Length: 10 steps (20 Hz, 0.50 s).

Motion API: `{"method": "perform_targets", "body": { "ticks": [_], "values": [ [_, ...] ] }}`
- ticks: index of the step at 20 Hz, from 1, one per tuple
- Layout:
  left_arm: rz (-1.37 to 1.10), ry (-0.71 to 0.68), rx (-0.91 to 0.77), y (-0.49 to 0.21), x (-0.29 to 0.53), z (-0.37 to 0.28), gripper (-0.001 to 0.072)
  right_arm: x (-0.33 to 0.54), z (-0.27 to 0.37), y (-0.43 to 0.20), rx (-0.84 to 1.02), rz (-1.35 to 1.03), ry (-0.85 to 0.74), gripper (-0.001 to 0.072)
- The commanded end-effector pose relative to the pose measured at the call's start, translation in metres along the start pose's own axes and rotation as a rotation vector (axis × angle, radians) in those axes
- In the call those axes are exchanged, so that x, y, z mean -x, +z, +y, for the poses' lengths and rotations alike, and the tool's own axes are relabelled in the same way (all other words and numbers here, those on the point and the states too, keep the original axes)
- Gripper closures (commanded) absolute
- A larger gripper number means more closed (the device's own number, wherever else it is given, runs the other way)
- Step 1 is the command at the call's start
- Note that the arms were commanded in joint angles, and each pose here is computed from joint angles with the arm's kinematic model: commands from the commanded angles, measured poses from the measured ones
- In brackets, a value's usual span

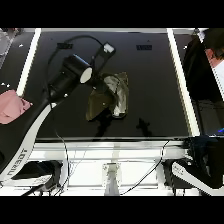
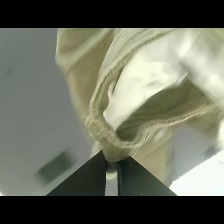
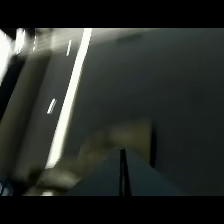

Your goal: Fold the clothes and pants, and hang the long-sleeved shirts on hangers.

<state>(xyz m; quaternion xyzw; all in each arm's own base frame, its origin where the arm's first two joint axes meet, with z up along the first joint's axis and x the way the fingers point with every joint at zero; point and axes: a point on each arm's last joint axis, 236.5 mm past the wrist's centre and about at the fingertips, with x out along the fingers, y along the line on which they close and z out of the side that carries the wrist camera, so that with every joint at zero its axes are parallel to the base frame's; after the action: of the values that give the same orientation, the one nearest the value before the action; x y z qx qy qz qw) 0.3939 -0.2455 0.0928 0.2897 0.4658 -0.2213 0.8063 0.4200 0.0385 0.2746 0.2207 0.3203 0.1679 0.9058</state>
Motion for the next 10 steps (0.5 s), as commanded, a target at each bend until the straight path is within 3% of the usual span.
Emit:
{"method": "perform_targets", "body": {
  "ticks": [1,5,8,9,10],
  "values": [
    [0.203,0.119,-0.140,-0.048,-0.023,0.027,0.0682,-0.051,-0.012,-0.110,-0.198,0.310,0.146,0.0678],
    [0.237,0.152,-0.119,-0.060,-0.028,0.047,0.0680,-0.081,-0.019,-0.239,-0.397,0.591,0.187,0.0678],
    [0.256,0.178,-0.079,-0.068,-0.030,0.069,0.0680,-0.084,-0.016,-0.316,-0.399,0.769,0.149,0.0668],
    [0.261,0.181,-0.067,-0.071,-0.030,0.075,0.0680,-0.091,-0.020,-0.327,-0.389,0.770,0.106,0.0599],
    [0.264,0.184,-0.058,-0.073,-0.031,0.078,0.0680,-0.101,-0.021,-0.333,-0.399,0.751,0.058,0.0345]
  ]
}}
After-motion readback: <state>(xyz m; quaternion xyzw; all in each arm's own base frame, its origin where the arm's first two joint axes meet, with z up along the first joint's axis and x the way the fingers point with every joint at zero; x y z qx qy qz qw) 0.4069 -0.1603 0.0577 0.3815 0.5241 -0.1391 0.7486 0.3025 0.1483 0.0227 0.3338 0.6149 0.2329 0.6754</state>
